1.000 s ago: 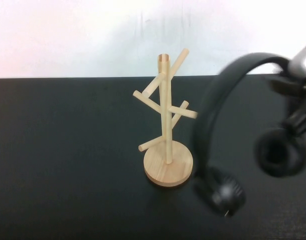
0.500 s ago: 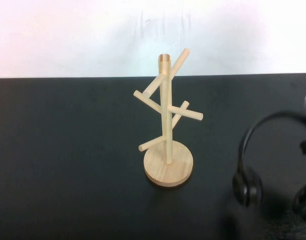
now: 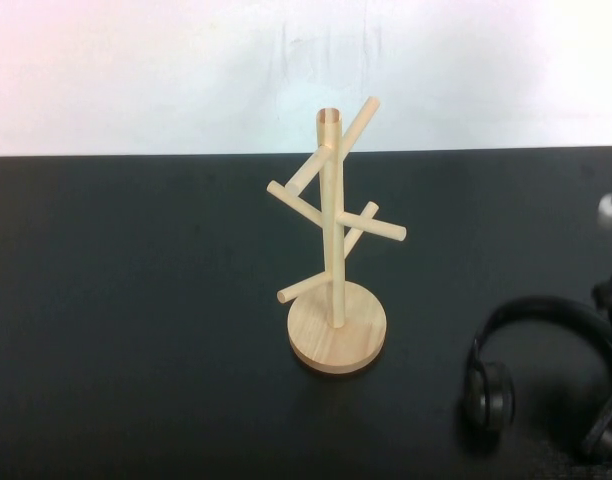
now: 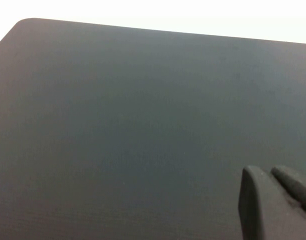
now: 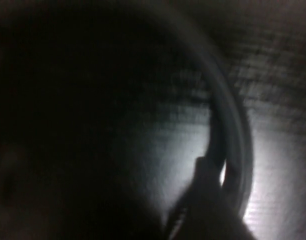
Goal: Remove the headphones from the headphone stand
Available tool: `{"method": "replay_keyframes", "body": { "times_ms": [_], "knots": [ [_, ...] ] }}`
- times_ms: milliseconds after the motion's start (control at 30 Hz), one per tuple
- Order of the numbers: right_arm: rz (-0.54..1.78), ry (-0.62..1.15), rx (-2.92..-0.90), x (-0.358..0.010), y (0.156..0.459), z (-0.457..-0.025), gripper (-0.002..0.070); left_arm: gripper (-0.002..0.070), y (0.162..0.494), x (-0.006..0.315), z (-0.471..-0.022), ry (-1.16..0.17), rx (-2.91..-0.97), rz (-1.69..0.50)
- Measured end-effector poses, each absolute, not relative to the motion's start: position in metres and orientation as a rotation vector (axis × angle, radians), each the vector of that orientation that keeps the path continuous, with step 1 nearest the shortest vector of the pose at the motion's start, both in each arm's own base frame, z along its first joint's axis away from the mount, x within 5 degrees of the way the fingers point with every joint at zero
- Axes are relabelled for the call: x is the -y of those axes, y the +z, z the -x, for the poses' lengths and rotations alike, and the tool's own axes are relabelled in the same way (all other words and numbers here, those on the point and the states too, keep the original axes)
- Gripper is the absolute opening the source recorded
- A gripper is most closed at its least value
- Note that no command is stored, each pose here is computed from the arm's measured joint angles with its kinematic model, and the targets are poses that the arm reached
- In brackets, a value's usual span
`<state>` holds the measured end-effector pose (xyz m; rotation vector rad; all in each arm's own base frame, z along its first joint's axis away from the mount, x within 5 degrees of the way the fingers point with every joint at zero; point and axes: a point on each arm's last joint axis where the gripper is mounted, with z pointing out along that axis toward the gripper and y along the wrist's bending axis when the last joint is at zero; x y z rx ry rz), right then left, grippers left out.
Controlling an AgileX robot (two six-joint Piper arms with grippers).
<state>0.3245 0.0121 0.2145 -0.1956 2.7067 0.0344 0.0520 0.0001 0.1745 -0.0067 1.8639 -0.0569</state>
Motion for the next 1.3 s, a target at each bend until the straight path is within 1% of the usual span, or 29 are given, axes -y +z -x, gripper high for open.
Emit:
{"method": "replay_keyframes", "body": {
  "times_ms": [67, 100, 167, 233, 267, 300, 367, 433, 567, 633, 733, 833, 967, 1000, 1100, 1133, 1200, 1300],
  "knots": [
    [0.229, 0.079, -2.627, -0.016, 0.24, -0.319, 0.0387, 0.0002, 0.174, 0.0, -0.052, -0.057, -1.864, 0.007],
    [0.244, 0.112, -2.576, -0.018, 0.256, -0.314, 0.0353, 0.0002, 0.174, 0.0, -0.052, -0.057, -1.864, 0.007],
    [0.272, 0.194, -2.495, -0.025, 0.284, -0.301, 0.0249, 0.0002, 0.174, 0.0, -0.052, -0.057, -1.864, 0.007],
    [0.336, 0.283, -2.4, -0.032, 0.315, -0.28, 0.0095, 0.0002, 0.174, 0.0, -0.052, -0.057, -1.864, 0.007],
    [0.365, 0.32, -2.348, -0.035, 0.329, -0.268, 0.0032, 0.0002, 0.174, 0.0, -0.052, -0.057, -1.864, 0.007],
    [0.411, 0.345, -2.292, -0.038, 0.344, -0.255, -0.0006, 0.0002, 0.174, 0.0, -0.052, -0.057, -1.864, 0.007],
    [0.481, 0.351, -2.184, -0.041, 0.368, -0.229, -0.0003, 0.0002, 0.174, 0.0, -0.052, -0.057, -1.864, 0.007],
    [0.513, 0.319, -2.089, -0.041, 0.39, -0.201, -0.0003, 0.0002, 0.174, 0.0, -0.052, -0.057, -1.864, 0.007],
    [0.531, 0.212, -1.968, -0.036, 0.41, -0.149, -0.0003, 0.0002, 0.174, 0.0, -0.052, -0.057, -1.864, 0.007],
    [0.501, 0.164, -1.919, -0.032, 0.411, -0.124, -0.0003, 0.0002, 0.174, 0.0, -0.052, -0.057, -1.864, 0.007],
    [0.446, 0.105, -1.847, -0.027, 0.401, -0.097, -0.0003, 0.0002, 0.174, 0.0, -0.052, -0.057, -1.864, 0.007],
    [0.385, 0.092, -1.789, -0.024, 0.383, -0.084, -0.0003, 0.0002, 0.174, 0.0, -0.052, -0.057, -1.864, 0.007],
    [0.328, 0.11, -1.726, -0.023, 0.368, -0.076, -0.0003, 0.0002, 0.174, 0.0, -0.052, -0.057, -1.864, 0.007],
    [0.321, 0.12, -1.734, -0.023, 0.363, -0.074, -0.0003, 0.0002, 0.174, 0.0, -0.052, -0.057, -1.864, 0.007],
    [0.17, 0.345, -1.791, -0.029, 0.35, -0.074, -0.0003, 0.0002, 0.174, 0.0, -0.052, -0.057, -1.864, 0.007],
    [0.14, 0.393, -1.802, -0.03, 0.346, -0.075, -0.0003, 0.0002, 0.174, 0.0, -0.052, -0.057, -1.864, 0.007],
    [0.147, 0.421, -1.823, -0.032, 0.34, -0.075, -0.0003, 0.0002, 0.174, 0.0, -0.052, -0.057, -1.864, 0.007],
    [0.159, 0.417, -1.853, -0.033, 0.331, -0.077, -0.0003, 0.0002, 0.174, 0.0, -0.052, -0.057, -1.864, 0.007]
  ]
}}
